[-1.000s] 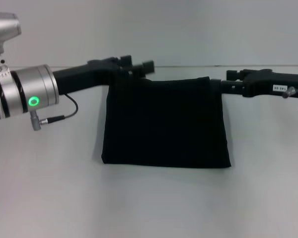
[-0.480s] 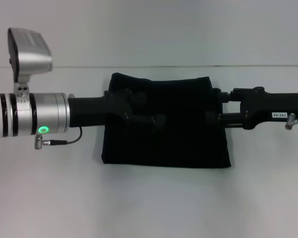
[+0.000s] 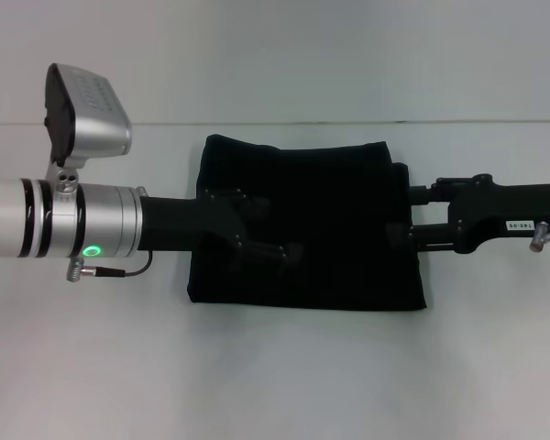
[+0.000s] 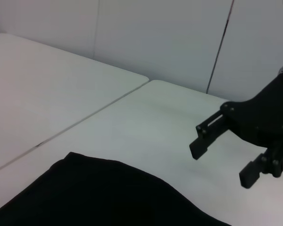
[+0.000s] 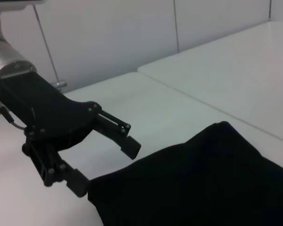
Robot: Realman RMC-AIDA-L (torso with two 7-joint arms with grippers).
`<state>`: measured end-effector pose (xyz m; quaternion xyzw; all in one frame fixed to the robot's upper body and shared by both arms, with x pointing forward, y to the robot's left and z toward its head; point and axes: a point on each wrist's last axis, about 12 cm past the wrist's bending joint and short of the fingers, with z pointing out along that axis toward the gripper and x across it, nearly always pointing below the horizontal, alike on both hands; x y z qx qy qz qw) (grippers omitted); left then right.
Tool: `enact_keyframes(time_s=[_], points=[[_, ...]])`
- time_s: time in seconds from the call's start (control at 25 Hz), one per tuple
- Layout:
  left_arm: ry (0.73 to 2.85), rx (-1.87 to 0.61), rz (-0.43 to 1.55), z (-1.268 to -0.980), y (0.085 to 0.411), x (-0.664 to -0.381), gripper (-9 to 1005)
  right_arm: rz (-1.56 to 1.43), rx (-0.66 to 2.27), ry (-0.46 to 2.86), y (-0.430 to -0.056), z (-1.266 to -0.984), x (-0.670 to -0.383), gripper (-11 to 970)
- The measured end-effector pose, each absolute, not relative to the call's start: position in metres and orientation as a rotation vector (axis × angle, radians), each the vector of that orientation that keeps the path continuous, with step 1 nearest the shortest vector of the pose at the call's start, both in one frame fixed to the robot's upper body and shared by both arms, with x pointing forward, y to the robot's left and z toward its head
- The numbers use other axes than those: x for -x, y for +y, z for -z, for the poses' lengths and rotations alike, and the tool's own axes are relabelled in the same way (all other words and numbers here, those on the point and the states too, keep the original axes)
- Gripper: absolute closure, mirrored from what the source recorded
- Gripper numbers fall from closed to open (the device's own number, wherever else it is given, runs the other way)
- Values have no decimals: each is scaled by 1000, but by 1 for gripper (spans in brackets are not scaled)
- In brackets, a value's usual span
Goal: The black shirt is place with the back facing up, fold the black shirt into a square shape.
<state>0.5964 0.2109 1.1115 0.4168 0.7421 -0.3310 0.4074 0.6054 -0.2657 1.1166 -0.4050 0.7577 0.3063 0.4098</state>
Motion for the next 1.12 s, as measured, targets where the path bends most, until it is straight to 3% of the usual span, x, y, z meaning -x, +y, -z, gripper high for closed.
enact_keyframes(time_s=[1.12], points=[[1875,-1030,858,-1115,213,-596,62,-794,988,1934,-269,-1114,-602,159]])
